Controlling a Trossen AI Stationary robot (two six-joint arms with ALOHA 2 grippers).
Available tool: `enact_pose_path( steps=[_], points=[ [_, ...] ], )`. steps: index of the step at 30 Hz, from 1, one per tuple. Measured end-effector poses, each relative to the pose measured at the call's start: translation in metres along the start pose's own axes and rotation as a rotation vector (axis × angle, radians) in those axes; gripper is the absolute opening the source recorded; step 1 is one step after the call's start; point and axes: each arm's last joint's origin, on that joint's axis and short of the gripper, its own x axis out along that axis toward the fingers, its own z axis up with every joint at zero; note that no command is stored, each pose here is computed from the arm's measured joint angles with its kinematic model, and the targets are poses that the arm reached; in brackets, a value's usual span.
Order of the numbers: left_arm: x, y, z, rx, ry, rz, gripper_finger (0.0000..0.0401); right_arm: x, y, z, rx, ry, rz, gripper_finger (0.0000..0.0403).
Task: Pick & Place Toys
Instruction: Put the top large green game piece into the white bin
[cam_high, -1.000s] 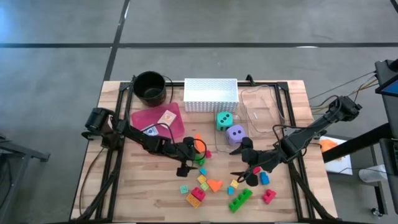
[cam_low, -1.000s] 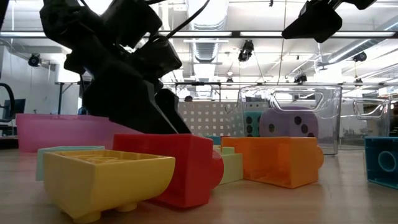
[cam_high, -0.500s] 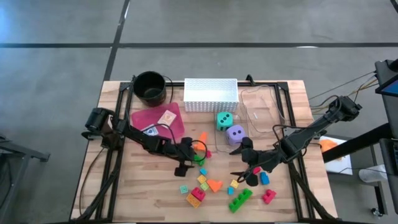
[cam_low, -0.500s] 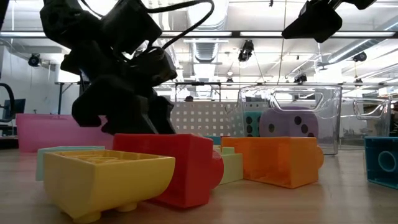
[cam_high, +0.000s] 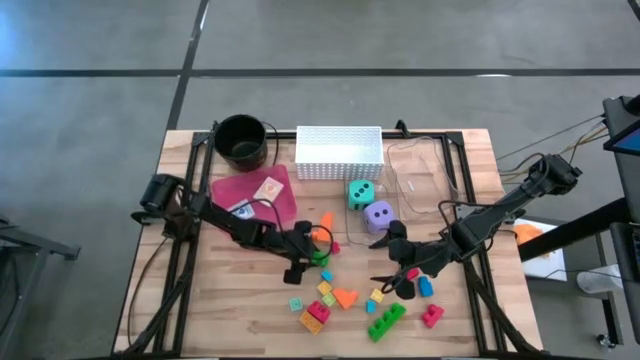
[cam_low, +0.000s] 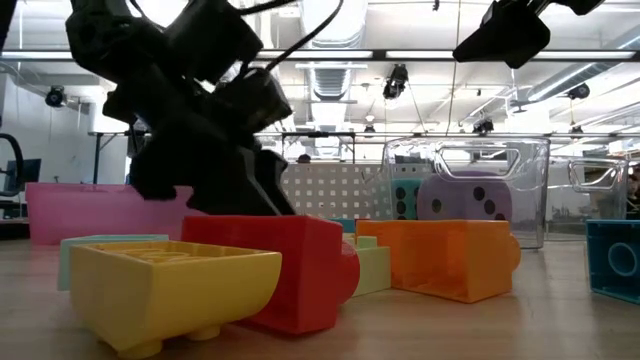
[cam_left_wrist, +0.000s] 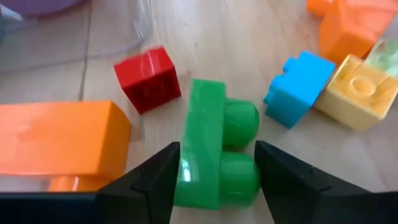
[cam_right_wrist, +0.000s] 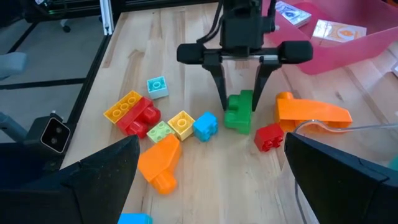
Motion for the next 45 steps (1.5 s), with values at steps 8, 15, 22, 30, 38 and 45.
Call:
enact_pose_path(
  steps=[8, 15, 22, 30, 38, 45],
  points=[
    [0.003, 0.0, -0.002, 0.0, 0.007, 0.0, 0.0184, 0.0, 0.0, 0.0, 0.0, -0.001, 0.001, 0.04],
    [0.002, 0.0, -0.002, -0.004, 0.011, 0.0, 0.0182, 0.0, 0.0, 0.0, 0.0, -0.001, 0.001, 0.04],
    [0.002, 0.0, -0.001, -0.003, 0.012, 0.0, 0.0181, 0.0, 0.0, 0.0, 0.0, -0.001, 0.001, 0.04],
    [-0.012, 0.002, 0.015, 0.02, 0.006, 0.047, 0.0181, 0.0, 0.0, 0.0, -0.001, 0.0, 0.0, 0.04],
    [-0.043, 0.013, 0.037, 0.111, -0.06, 0.253, 0.0181, 0.0, 0.0, 0.0, -0.001, 0.0, 0.0, 0.04],
    [-0.083, 0.065, 0.061, 0.031, -0.179, 0.422, 0.0181, 0.0, 0.0, 0.0, -0.024, -0.001, -0.002, 0.04]
  ],
)
